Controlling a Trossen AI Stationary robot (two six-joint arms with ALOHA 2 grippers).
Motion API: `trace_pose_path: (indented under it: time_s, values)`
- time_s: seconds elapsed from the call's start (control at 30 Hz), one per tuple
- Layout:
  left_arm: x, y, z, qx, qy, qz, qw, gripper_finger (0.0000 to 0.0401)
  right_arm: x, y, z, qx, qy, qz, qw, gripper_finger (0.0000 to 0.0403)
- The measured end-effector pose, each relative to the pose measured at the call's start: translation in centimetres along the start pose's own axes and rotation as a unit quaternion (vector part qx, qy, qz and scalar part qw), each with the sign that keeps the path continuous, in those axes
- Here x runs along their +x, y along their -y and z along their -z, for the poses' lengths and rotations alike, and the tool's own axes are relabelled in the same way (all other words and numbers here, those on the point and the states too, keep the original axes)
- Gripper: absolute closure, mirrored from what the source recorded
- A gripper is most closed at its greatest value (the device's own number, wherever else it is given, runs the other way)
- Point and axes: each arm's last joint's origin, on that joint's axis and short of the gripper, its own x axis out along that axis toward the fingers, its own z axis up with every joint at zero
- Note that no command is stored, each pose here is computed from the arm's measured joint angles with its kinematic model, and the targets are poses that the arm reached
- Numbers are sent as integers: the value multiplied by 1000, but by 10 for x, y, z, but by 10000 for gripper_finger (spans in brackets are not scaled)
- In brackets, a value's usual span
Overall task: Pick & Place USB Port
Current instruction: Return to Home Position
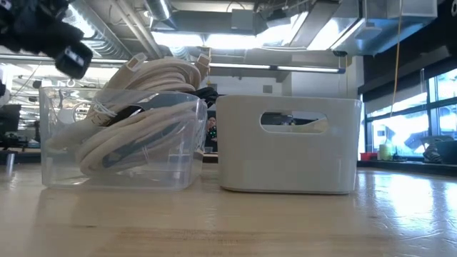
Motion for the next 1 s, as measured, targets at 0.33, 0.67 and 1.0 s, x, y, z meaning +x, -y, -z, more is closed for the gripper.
trace_pose_path:
  time_s: [0.33, 0.67, 1.0]
  values:
    - [11, -7, 17, -3, 8, -32, 999, 400, 7, 7, 40, 36, 13, -21, 999, 402]
    - [16, -13, 31, 9, -1, -78, 997, 400, 16, 27, 73, 51, 57, 7, 997, 402]
    - [15, -18, 29, 63, 7, -137, 988, 400, 28, 44, 73, 51, 70, 45, 995, 403]
